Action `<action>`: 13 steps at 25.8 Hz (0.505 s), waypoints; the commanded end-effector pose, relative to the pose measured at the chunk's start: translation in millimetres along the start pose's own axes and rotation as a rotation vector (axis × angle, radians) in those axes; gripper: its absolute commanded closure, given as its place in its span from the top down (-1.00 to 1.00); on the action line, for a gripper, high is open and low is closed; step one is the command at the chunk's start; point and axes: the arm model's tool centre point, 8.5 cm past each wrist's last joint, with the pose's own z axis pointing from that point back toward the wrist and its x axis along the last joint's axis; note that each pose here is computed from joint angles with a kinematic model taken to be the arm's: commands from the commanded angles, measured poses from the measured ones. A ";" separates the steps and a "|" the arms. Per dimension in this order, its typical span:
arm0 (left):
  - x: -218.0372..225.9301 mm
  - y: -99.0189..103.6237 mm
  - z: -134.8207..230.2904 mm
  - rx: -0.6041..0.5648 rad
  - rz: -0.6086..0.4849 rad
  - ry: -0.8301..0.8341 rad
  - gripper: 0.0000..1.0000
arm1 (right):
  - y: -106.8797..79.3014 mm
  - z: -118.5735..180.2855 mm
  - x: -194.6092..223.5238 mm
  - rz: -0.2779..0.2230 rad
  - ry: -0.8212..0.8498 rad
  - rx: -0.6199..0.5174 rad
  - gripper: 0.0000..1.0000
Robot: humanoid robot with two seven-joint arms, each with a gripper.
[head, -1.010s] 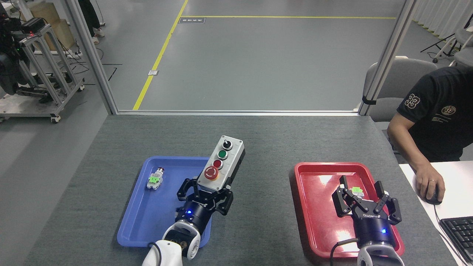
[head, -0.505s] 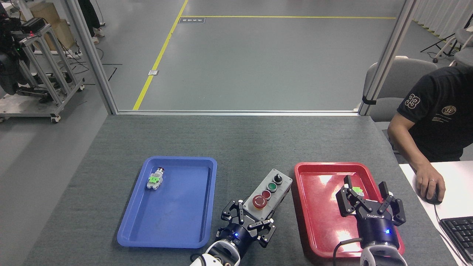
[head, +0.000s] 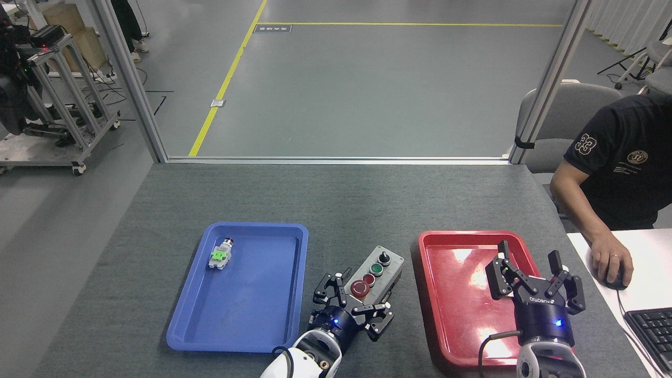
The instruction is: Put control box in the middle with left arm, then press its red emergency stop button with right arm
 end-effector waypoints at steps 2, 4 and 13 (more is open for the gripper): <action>4.3 -4.5 4.3 -0.002 0.020 -0.013 0.93 | -0.5 -0.1 -0.6 0.001 0.002 -0.003 1.00; 13.0 -3.2 13.7 0.025 0.047 -0.028 0.95 | -0.1 -0.5 -0.3 -0.001 0.004 -0.001 1.00; -83.7 28.4 92.4 0.225 0.164 -0.009 0.95 | 0.7 -45.3 52.1 -0.015 -0.221 0.008 -1.00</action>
